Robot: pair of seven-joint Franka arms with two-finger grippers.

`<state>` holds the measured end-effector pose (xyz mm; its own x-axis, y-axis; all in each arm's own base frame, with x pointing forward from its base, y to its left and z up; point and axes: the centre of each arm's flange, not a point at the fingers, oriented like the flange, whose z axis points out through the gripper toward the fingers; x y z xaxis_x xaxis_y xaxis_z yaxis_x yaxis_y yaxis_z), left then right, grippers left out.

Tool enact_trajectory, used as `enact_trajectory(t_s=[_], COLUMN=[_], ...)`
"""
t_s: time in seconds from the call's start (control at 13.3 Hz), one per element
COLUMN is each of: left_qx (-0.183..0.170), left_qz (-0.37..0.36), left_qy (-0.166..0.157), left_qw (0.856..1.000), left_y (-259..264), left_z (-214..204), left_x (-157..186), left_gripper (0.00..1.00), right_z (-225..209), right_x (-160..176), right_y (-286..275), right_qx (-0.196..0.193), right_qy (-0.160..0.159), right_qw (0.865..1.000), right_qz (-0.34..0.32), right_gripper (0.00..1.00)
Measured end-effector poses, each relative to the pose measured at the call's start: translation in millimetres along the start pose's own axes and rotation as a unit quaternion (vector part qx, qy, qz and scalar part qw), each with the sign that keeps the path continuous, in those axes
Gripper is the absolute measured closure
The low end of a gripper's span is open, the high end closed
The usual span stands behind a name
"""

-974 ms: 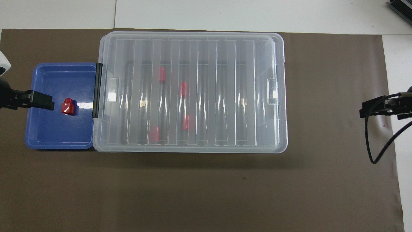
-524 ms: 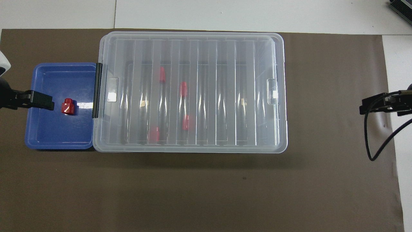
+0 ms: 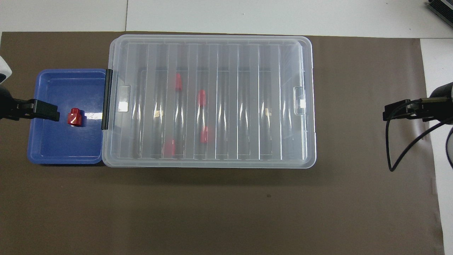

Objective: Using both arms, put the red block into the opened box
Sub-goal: 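Move the right gripper toward the edge of the clear lid, then grasp the clear lid edge with the right gripper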

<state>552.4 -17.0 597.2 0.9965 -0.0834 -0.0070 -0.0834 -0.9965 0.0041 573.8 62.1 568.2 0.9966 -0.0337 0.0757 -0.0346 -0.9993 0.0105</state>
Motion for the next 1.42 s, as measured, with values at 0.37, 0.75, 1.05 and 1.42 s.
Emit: enact_trajectory(t_s=[0.37, 0.75, 1.05, 1.42], left_qx=[0.000, 0.000, 0.000, 0.000], left_qz=[-0.009, -0.009, -0.009, -0.009], left_qy=[0.001, 0.003, 0.003, 0.003], left_qw=[1.000, 1.000, 1.000, 1.000], left_y=[-9.9, -9.8, -9.8, -9.8], left_z=[-1.5, -3.2, -3.2, -3.2], left_x=[-1.4, -2.2, -2.2, -2.2], left_gripper=[0.00, 0.00, 0.00, 0.00], right_z=[60.2, 98.5, 102.9, 116.3], right_x=[28.8, 45.9, 49.7, 52.2], right_y=[-58.2, -66.3, -63.5, -61.8], right_qx=[0.019, 0.032, 0.033, 0.032], right_qy=[0.023, 0.032, 0.039, 0.046], right_qw=[0.999, 0.999, 0.999, 0.998], right_qz=[-0.011, -0.003, 0.000, 0.003], right_gripper=[0.00, 0.00, 0.00, 0.00])
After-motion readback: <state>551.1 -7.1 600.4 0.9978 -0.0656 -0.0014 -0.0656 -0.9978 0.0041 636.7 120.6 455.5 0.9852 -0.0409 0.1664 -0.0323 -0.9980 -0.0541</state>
